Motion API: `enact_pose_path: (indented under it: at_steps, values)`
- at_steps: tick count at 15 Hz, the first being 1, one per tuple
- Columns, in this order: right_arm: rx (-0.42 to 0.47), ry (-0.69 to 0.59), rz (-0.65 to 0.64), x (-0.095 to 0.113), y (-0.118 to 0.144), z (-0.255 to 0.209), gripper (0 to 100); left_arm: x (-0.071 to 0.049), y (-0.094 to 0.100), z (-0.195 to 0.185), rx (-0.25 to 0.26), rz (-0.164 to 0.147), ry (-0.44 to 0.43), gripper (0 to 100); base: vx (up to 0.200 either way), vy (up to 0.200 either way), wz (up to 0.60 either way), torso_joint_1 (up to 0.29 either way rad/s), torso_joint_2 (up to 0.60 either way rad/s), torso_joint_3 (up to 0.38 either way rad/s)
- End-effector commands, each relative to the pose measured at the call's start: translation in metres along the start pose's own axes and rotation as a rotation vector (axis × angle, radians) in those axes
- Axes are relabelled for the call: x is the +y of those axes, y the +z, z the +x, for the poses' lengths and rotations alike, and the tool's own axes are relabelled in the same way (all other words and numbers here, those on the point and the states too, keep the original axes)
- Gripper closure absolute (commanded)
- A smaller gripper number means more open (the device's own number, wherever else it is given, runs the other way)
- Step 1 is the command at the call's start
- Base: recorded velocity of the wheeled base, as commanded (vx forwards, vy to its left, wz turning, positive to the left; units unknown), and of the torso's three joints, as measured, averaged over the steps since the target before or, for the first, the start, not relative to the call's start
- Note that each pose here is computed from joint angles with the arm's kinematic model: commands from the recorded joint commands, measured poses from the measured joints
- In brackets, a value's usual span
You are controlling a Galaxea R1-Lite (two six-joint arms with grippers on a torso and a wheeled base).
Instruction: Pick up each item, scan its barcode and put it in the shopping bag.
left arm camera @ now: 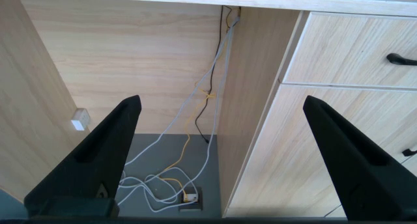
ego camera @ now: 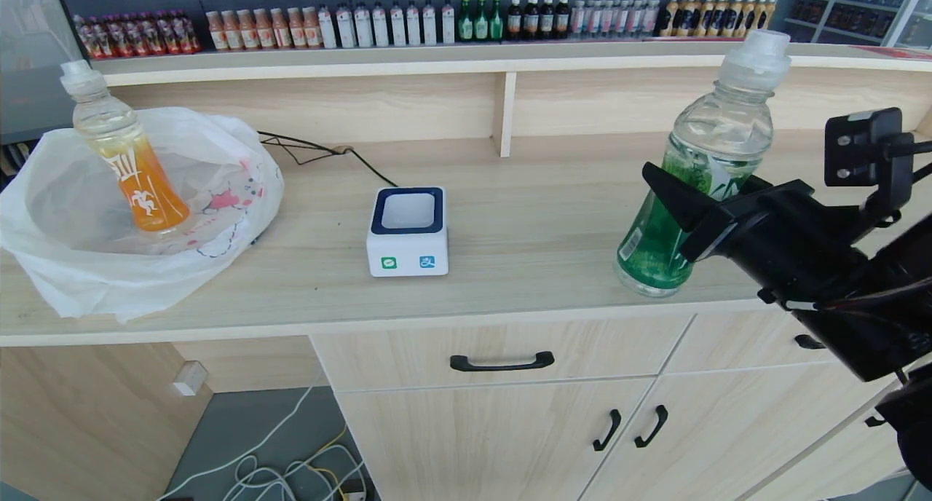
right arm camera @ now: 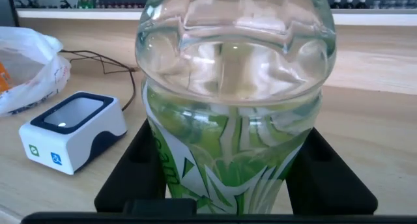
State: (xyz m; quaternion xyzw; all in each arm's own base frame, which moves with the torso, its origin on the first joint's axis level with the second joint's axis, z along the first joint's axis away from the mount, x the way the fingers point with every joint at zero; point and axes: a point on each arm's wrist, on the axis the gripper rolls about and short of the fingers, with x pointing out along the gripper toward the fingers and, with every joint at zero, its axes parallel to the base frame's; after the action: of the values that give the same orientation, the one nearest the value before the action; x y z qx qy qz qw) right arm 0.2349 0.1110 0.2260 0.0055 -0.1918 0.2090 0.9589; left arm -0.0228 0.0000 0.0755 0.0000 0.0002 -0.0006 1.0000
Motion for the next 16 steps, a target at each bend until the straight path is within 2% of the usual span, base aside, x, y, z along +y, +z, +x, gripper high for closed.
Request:
enact_pose_path:
  at_steps: [1,3,5,7,10,13,15,16]
  values:
    - [-0.020,0.003,0.000,0.000,0.012,-0.018,100,0.000,0.000,0.000,0.000,0.000,0.000,0,0.000,0.000,0.00,0.000,0.00,0.000]
    - [-0.038,0.058,0.027,0.006,0.021,-0.025,100,0.000,0.000,0.000,0.000,0.000,0.000,0,0.000,0.000,0.00,0.000,0.00,0.000]
    - [-0.051,0.172,0.151,0.016,0.025,-0.025,100,0.000,0.000,0.000,0.000,0.000,0.000,0,0.000,0.000,0.00,0.000,0.00,0.000]
    - [-0.045,0.259,0.226,0.018,0.025,-0.025,100,0.000,0.000,0.000,0.000,0.000,0.000,0,0.000,0.000,0.00,0.000,0.00,0.000]
    - [0.019,0.423,0.418,0.022,0.021,-0.030,100,0.000,0.000,0.000,0.000,0.000,0.000,0,0.000,0.000,0.00,0.000,0.00,0.000]
    - [0.084,0.470,0.593,0.024,0.014,-0.030,100,0.000,0.000,0.000,0.000,0.000,0.000,0,0.000,0.000,0.00,0.000,0.00,0.000]
    - [0.050,0.498,0.681,0.027,0.012,-0.025,100,0.000,0.000,0.000,0.000,0.000,0.001,0,0.000,0.000,0.00,0.000,0.00,0.000]
    - [0.075,0.523,0.738,0.034,0.005,-0.025,100,0.000,0.000,0.000,0.000,0.000,0.001,0,0.000,0.000,0.00,0.000,0.00,0.000]
